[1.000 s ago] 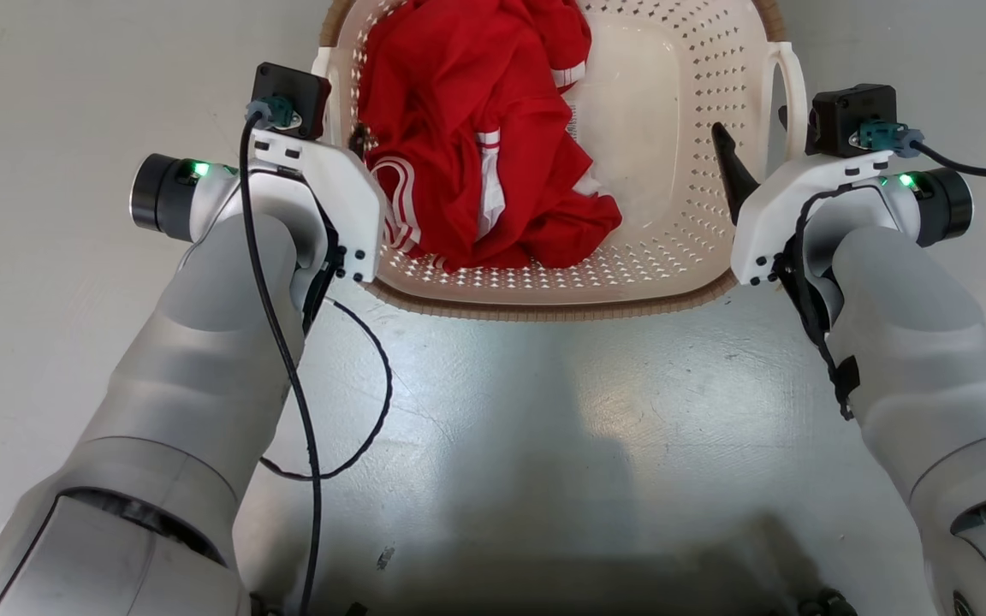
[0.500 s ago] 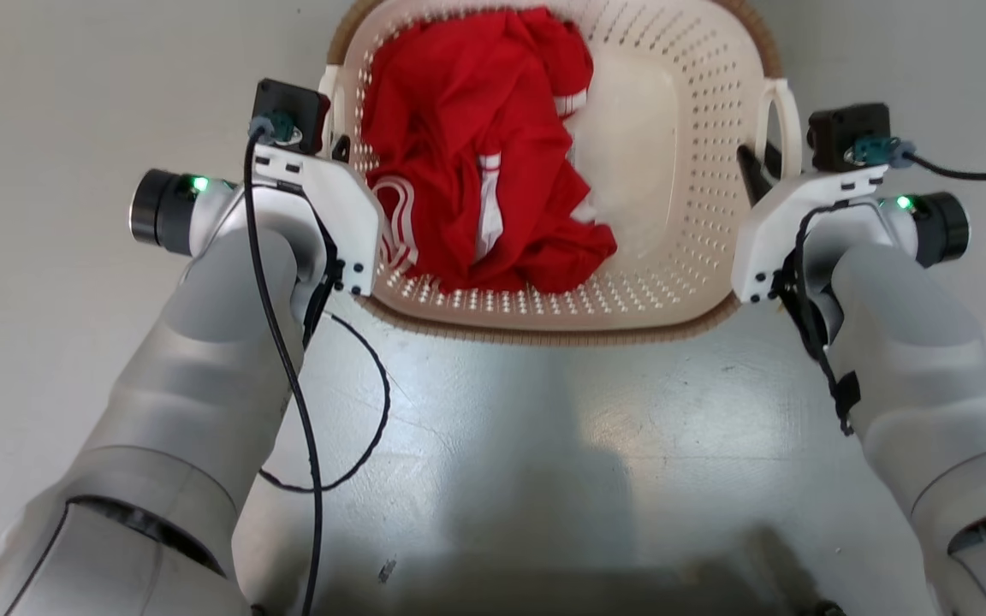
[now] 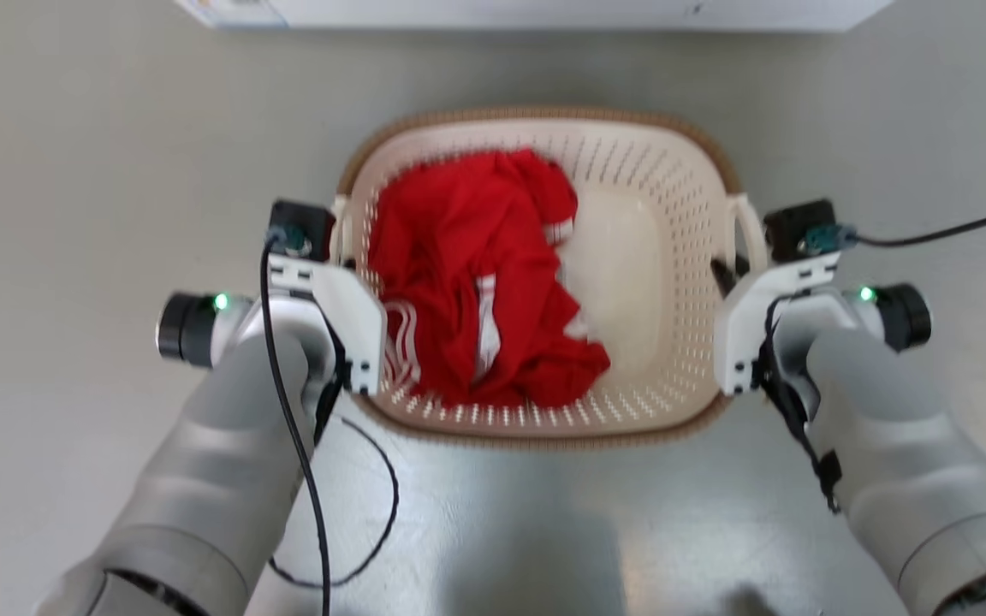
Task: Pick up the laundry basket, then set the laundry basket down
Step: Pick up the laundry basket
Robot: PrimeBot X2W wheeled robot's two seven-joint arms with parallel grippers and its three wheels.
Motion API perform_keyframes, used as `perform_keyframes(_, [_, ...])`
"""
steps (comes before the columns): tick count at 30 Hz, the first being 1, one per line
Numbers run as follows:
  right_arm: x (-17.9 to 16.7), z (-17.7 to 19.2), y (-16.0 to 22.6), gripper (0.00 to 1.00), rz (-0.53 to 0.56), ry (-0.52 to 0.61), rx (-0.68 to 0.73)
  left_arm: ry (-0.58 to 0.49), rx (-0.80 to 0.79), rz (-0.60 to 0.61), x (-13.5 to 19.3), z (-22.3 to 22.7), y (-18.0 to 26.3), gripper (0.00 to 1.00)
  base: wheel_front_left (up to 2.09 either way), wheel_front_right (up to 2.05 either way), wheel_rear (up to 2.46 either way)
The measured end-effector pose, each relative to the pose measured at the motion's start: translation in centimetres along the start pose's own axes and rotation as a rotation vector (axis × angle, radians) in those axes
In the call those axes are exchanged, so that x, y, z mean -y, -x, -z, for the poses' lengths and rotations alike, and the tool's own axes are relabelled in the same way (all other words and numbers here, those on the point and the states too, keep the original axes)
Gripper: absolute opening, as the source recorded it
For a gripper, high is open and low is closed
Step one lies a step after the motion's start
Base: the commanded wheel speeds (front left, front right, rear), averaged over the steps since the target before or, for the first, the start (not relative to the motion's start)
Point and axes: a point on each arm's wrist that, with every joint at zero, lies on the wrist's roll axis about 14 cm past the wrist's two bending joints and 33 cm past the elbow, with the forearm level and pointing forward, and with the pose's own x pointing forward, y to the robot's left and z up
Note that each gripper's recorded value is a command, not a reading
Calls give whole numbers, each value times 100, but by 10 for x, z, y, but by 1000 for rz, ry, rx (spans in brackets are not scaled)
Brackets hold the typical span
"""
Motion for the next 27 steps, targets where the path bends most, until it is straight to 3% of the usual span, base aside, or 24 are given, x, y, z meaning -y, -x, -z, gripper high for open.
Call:
perform_keyframes(13, [-18, 27, 74, 0, 4, 30, -49, 5, -9, 5, 22, 19, 68, 0, 0, 0, 0])
perform_keyframes(27, [-30, 40, 144, 0, 36, 26, -9, -52, 29, 24, 48, 27, 133, 0, 0, 0, 0])
